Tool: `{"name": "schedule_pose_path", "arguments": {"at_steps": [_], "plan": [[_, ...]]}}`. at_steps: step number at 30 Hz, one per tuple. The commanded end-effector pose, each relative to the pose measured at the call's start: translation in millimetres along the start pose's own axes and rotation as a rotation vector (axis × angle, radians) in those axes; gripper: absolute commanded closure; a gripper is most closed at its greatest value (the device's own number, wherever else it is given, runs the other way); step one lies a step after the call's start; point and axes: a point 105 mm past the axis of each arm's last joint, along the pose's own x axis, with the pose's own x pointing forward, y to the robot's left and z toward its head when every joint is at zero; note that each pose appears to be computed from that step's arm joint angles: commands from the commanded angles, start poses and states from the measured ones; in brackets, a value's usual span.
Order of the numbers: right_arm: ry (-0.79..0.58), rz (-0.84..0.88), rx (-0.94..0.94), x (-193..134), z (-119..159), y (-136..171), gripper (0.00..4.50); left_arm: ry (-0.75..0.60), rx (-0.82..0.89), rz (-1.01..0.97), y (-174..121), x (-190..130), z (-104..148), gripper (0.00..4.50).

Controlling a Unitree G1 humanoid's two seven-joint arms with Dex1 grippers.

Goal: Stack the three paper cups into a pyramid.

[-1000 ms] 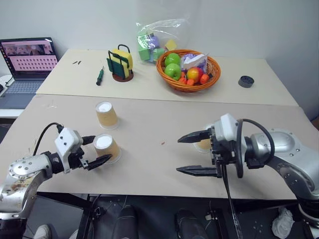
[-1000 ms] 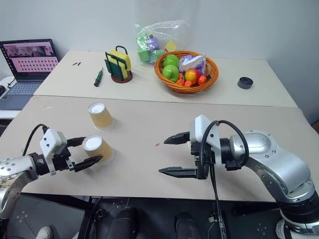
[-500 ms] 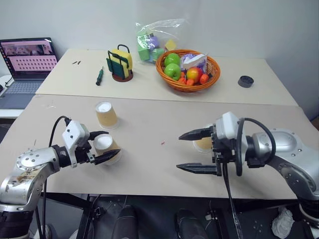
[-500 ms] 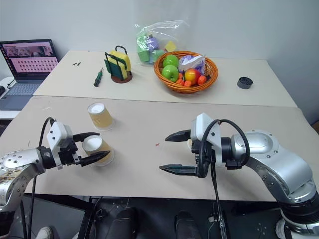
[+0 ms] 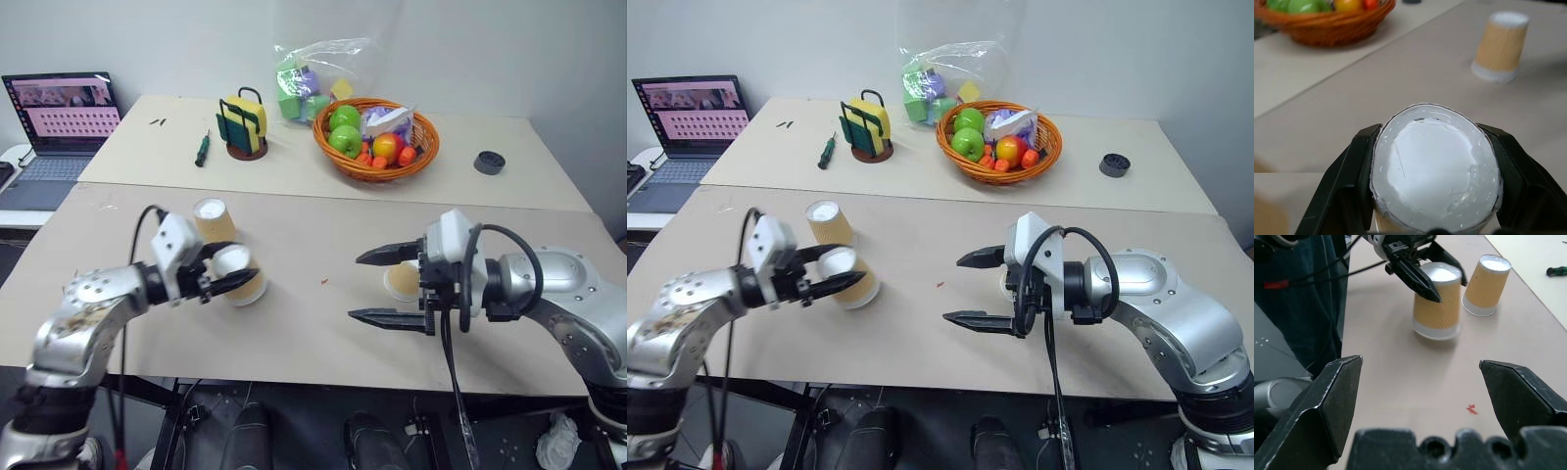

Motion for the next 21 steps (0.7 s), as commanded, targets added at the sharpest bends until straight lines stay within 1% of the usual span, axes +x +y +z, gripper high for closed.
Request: {"name": "schedule_pose_path", "arguments": {"at_steps": [1,5,8,11,14,16,18,19,21], "plan": [[-0.030,-0.035,-0.059,-3,13,-9,0.00,-0.007,0.062,-0.028,-6,41,3,1.91],[-0.029,-0.039,-0.065,-3,14,-10,0.00,-0.004,0.079,-0.051,-12,72,-6,1.91],[-0.028,-0.041,-0.065,-4,14,-9,0.00,-0.001,0.071,-0.051,-13,86,-14,1.91],[-0.038,-0.048,-0.063,-5,17,-9,0.00,0.000,0.065,-0.057,-16,95,-20,1.91],[-0.038,-0.053,-0.064,-6,17,-10,0.00,-0.026,0.062,-0.059,-16,95,-15,1.91],[-0.037,-0.055,-0.063,-6,16,-10,0.00,-0.048,0.066,-0.054,-13,93,-9,0.99],[-0.038,-0.056,-0.061,-4,15,-12,0.00,-0.091,0.084,-0.048,-12,88,4,0.29],[-0.039,-0.056,-0.061,-3,14,-12,0.00,-0.110,0.089,-0.046,-11,86,11,0.05],[-0.039,-0.055,-0.060,-2,13,-13,0.00,-0.137,0.088,-0.047,-11,82,21,0.05]]}}
